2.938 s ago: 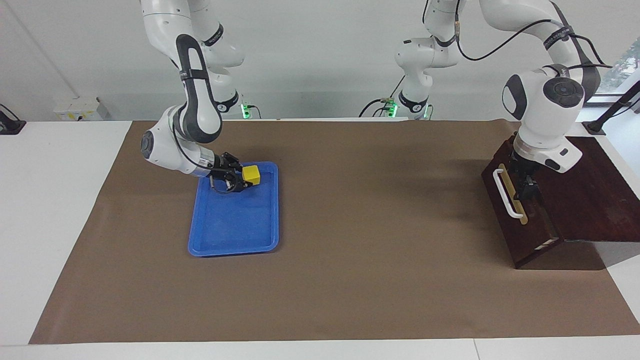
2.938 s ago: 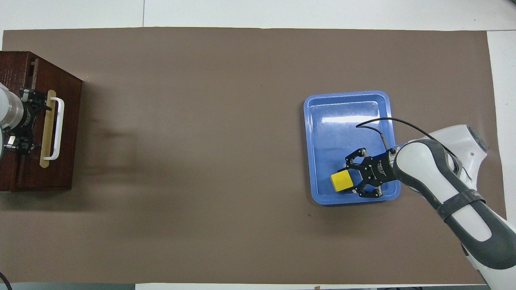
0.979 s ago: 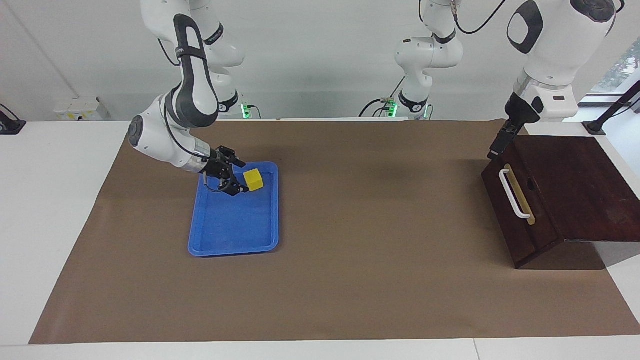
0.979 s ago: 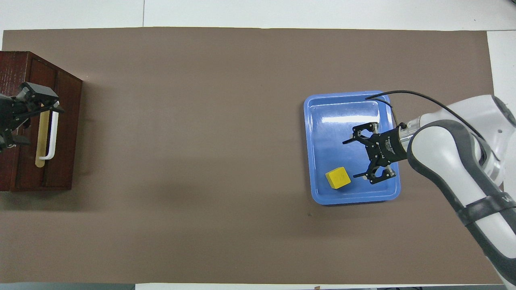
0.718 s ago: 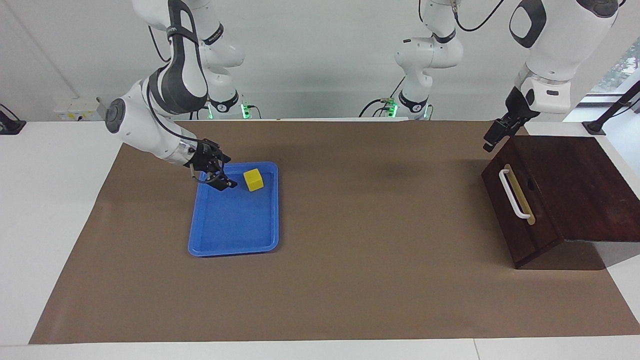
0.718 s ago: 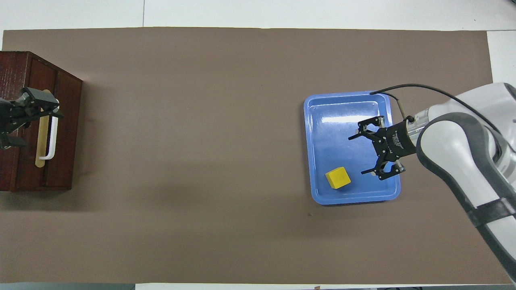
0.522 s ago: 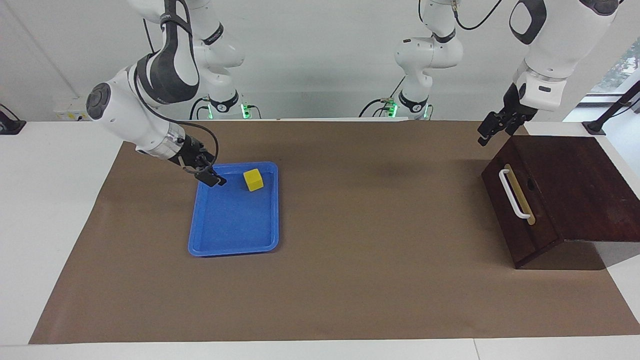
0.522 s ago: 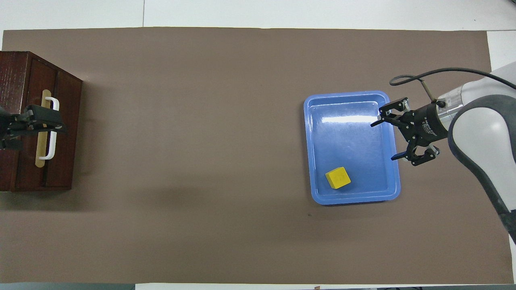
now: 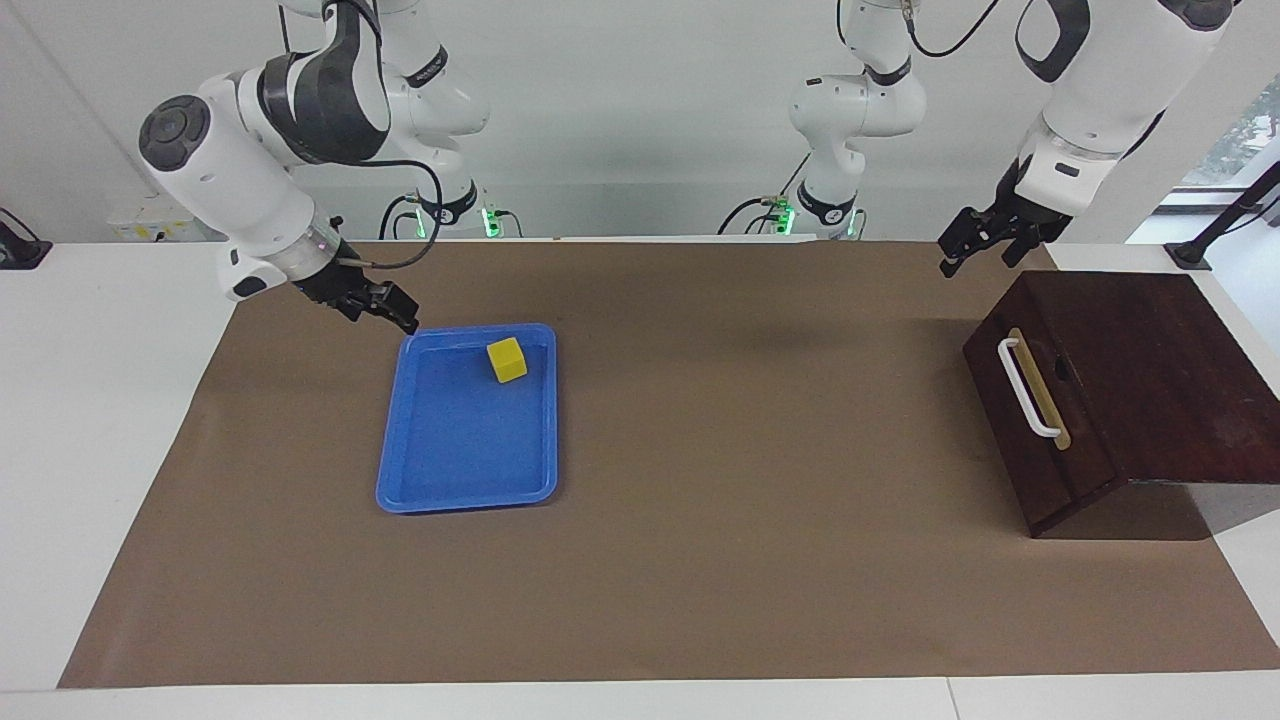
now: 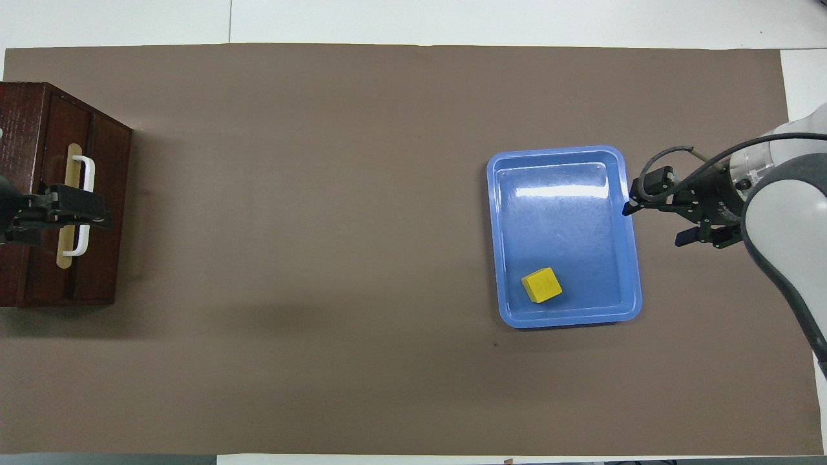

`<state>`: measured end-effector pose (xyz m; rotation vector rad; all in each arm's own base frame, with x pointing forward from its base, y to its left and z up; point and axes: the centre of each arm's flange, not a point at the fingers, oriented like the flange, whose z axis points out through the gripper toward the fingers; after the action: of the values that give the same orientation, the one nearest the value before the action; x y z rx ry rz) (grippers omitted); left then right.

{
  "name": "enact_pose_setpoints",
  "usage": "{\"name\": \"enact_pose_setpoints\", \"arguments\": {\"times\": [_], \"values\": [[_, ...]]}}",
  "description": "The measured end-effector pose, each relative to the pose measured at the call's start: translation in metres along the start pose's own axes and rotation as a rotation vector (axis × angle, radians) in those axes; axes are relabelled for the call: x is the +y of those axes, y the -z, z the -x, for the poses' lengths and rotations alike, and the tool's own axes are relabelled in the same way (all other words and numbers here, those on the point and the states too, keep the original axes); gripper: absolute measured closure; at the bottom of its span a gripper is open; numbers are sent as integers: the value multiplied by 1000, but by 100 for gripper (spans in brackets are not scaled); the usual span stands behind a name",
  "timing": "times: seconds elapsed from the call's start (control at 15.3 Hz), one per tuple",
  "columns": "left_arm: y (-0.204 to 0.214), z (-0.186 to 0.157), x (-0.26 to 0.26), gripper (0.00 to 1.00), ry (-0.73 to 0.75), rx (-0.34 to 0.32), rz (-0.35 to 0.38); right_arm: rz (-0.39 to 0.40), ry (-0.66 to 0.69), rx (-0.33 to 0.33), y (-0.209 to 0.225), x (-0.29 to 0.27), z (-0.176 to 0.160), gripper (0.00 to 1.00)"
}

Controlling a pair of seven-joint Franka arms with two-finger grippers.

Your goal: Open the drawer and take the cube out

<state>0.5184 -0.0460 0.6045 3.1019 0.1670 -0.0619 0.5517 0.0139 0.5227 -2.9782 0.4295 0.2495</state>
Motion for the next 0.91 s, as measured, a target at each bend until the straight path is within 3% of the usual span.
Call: {"name": "enact_pose_setpoints", "arguments": {"times": [0.2, 0.59, 0.91], "values": [[-1, 2, 6, 0, -15, -7, -3, 67, 163, 25, 32, 0, 8, 0], [-4, 7, 7, 0, -61, -48, -13, 146, 348, 66, 66, 5, 8, 0], [-6, 12, 20, 0, -83, -68, -30, 167, 379, 63, 64, 6, 2, 0]]}}
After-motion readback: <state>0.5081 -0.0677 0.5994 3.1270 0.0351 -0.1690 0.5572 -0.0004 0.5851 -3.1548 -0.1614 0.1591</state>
